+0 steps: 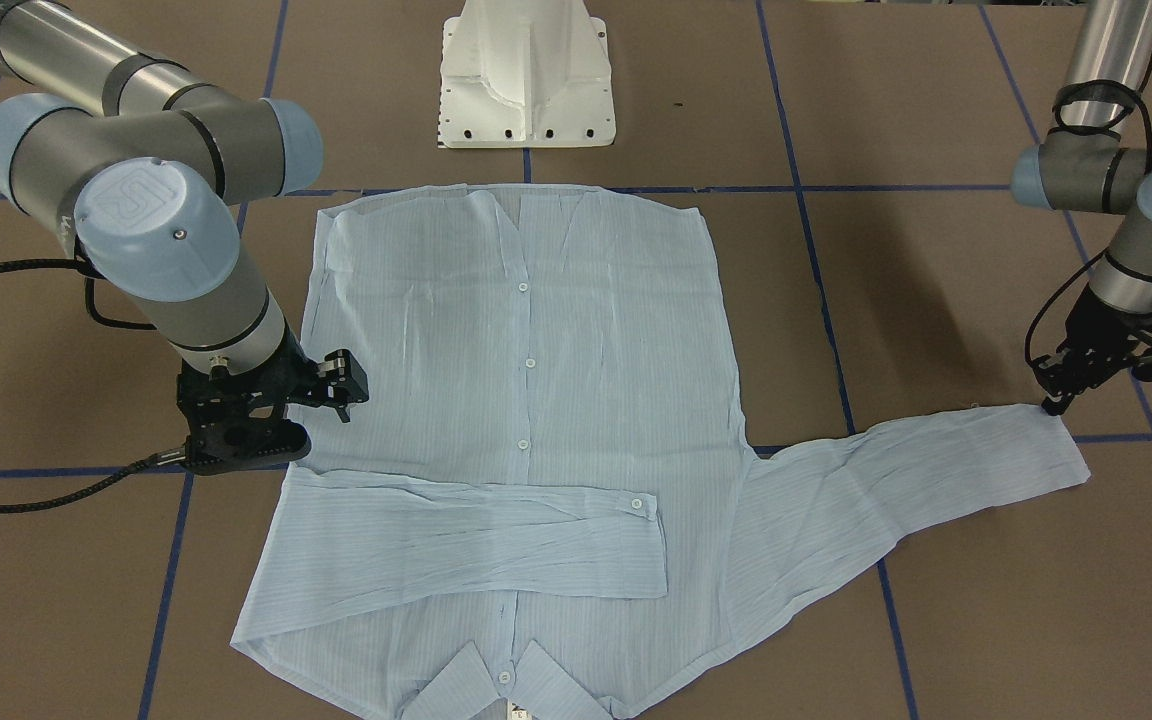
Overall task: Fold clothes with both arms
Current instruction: 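Withdraw the right gripper while the left gripper reaches the other sleeve cuff, then grasp the other sleeve cuff with the left gripper and lift it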
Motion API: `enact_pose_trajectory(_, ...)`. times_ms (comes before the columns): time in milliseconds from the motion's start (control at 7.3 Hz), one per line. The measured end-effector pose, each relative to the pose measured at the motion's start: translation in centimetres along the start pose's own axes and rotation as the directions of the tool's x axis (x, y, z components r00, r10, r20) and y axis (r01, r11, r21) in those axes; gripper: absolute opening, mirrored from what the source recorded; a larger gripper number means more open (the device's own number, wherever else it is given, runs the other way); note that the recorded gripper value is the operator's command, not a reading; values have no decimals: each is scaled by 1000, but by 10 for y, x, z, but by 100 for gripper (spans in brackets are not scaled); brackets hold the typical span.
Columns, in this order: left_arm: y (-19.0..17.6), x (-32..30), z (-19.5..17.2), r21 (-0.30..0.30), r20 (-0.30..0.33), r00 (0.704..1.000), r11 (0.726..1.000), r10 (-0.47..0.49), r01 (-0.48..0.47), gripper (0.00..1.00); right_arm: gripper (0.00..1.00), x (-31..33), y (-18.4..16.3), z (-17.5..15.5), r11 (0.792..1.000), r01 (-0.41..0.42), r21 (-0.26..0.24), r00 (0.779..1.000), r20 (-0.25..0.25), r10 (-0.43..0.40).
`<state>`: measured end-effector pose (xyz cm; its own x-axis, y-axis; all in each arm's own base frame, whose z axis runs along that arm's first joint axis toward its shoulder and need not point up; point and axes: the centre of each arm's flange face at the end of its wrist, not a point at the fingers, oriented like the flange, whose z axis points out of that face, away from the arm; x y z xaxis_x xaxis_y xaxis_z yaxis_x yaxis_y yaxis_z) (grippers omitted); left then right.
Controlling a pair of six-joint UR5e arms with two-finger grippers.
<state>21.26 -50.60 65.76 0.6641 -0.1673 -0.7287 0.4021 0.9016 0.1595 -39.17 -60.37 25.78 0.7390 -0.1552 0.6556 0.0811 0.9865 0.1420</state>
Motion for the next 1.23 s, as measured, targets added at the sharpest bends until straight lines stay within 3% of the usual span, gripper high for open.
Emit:
enact_pose_trajectory(411,-2,9,-5,1,-17,1000,1000,5,-5,0,100,5,2,2,1000,-3,-4,1000,-1,3)
enact_pose_trajectory(685,-10,41,-27,-9,-40,999,1000,9,-10,0,100,19,12,5,1000,-9,-7,1000,-6,9)
enact_pose_trajectory(958,-29,103,-64,-28,-42,999,1000,2,-3,0,100,51,26,13,1000,1,-17,1000,-24,-2)
enact_pose_trajectory(1232,-65,195,-104,-41,-24,998,997,-65,64,0,100,99,33,24,998,53,-37,997,-53,-55)
